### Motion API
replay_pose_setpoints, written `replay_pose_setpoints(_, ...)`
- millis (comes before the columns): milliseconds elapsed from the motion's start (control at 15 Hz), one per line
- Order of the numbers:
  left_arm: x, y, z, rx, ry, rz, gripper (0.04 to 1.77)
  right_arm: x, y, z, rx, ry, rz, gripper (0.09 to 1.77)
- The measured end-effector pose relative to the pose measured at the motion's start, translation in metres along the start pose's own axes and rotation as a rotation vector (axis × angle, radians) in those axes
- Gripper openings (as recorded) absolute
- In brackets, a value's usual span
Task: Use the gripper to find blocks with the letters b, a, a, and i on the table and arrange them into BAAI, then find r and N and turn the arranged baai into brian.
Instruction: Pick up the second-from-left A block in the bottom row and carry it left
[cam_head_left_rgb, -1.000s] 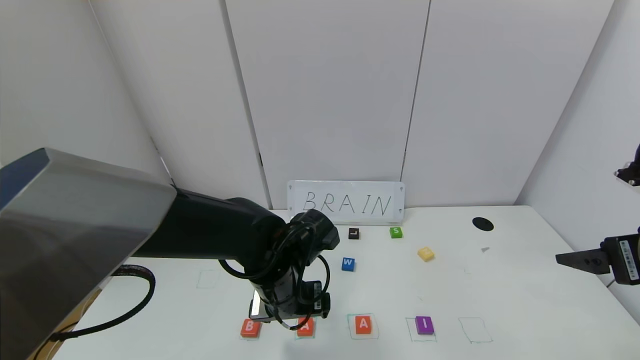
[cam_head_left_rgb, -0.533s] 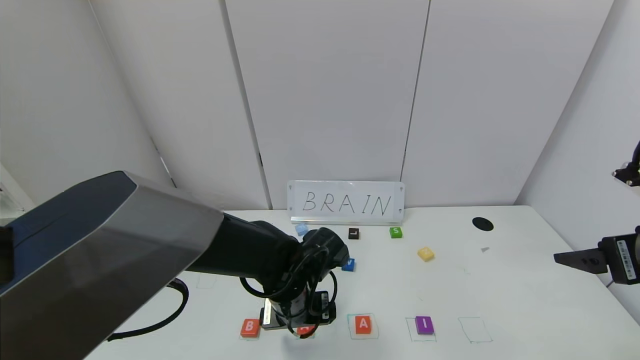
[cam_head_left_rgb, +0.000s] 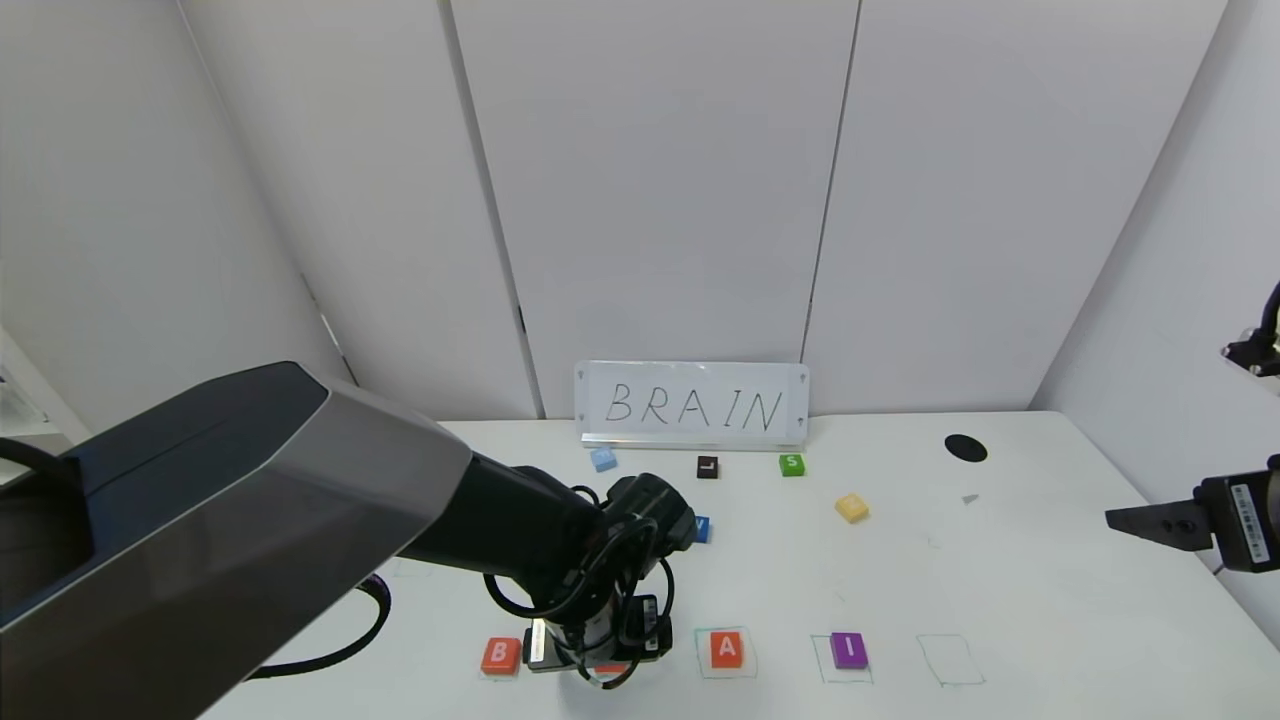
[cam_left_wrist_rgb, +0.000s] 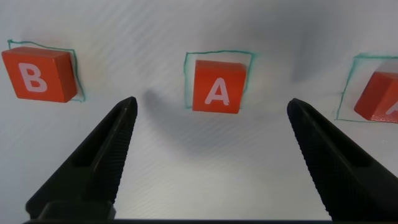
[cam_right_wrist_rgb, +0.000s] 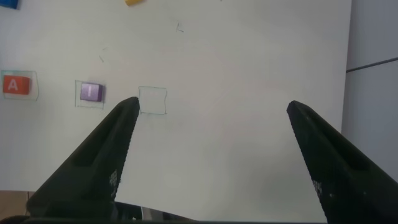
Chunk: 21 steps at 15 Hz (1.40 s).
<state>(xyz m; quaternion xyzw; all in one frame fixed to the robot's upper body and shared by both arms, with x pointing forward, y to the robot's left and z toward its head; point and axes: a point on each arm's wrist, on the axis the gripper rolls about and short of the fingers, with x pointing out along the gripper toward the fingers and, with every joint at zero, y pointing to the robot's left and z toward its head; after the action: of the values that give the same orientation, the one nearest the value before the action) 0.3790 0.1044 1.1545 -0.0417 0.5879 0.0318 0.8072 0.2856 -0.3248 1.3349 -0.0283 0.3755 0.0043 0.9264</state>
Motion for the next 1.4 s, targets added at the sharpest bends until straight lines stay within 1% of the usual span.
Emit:
replay_pose_setpoints(400,0.004,-0.001,0.000,0.000,0.006,0.007,1.72,0.000,0.000,0.000,0.000,-0.001,0.000,1.71)
replay_pose_setpoints(467,0.006,-0.001,-0.001,-0.001,0.008,0.009,1.63,0.000,0.000,0.000,0.001,-0.001,0.000,1.71)
replay_pose_setpoints(667,0.009,-0.003,-0.002,0.000,0.012,0.012,1.13,-0.001,0.000,0.000,0.002,-0.005,-0.001,1.71)
replay_pose_setpoints(800,0.010,-0.004,-0.002,0.000,0.013,0.013,0.90,0.000,0.000,0.001,0.001,-0.011,-0.001,1.71)
replay_pose_setpoints(933,0.011,-0.004,-0.001,0.001,0.002,0.025,0.72,0.000,0.000,0.000,0.001,-0.010,0.000,1.71)
replay_pose_setpoints(1000,0.012,-0.004,-0.001,0.001,-0.011,0.037,0.50,0.000,0.001,-0.001,-0.004,-0.008,0.004,1.71)
replay_pose_setpoints(1133,0.014,-0.006,-0.001,0.003,-0.021,0.038,0.51,0.000,0.002,-0.001,-0.010,-0.008,0.009,1.71)
replay_pose_setpoints(1400,0.014,-0.006,-0.002,0.006,-0.018,0.039,0.51,-0.001,0.003,-0.002,-0.012,-0.010,0.010,1.71)
